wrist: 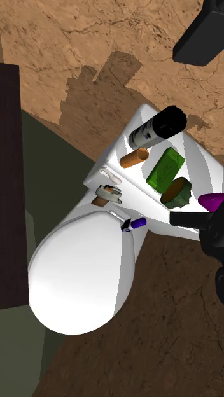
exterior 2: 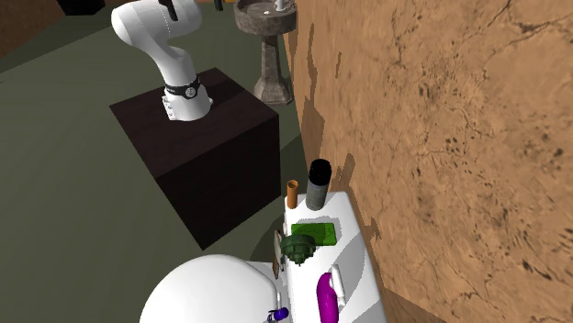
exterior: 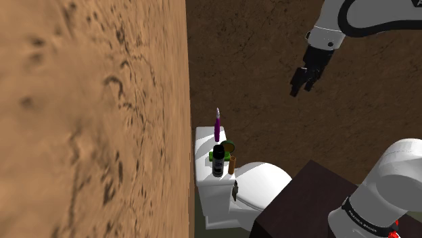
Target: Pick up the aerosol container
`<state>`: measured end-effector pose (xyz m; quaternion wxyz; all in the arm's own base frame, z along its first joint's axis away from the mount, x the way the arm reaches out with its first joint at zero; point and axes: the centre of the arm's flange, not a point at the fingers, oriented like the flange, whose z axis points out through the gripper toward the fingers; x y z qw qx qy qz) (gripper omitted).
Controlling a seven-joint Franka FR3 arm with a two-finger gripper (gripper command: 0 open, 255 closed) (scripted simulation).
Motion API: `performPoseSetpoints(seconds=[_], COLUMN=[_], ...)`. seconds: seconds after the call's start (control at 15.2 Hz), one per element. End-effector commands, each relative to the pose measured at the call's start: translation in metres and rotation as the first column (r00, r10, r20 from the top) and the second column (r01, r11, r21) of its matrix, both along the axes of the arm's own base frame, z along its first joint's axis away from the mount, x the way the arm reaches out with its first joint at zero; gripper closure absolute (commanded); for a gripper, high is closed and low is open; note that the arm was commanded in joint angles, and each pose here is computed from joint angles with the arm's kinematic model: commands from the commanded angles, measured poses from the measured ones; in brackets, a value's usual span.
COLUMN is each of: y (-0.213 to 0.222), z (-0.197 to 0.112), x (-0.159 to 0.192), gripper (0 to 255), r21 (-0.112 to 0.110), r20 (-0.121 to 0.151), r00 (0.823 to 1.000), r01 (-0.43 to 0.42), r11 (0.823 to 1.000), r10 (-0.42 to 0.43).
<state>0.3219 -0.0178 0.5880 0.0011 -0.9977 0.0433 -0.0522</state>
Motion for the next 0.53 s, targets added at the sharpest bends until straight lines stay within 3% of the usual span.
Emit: performPoseSetpoints(seconds=[0.0, 0.46], y=[0.000, 0.031], z=[0.000, -0.070], x=[0.000, 0.055], gripper=[0, 0], r21=[0.000, 0.002], r20=[0.000, -0.025], r00=[1.000, 1.000], r01=[0.000, 0.002], r11=[1.000, 1.000], r10=[0.000, -0.002])
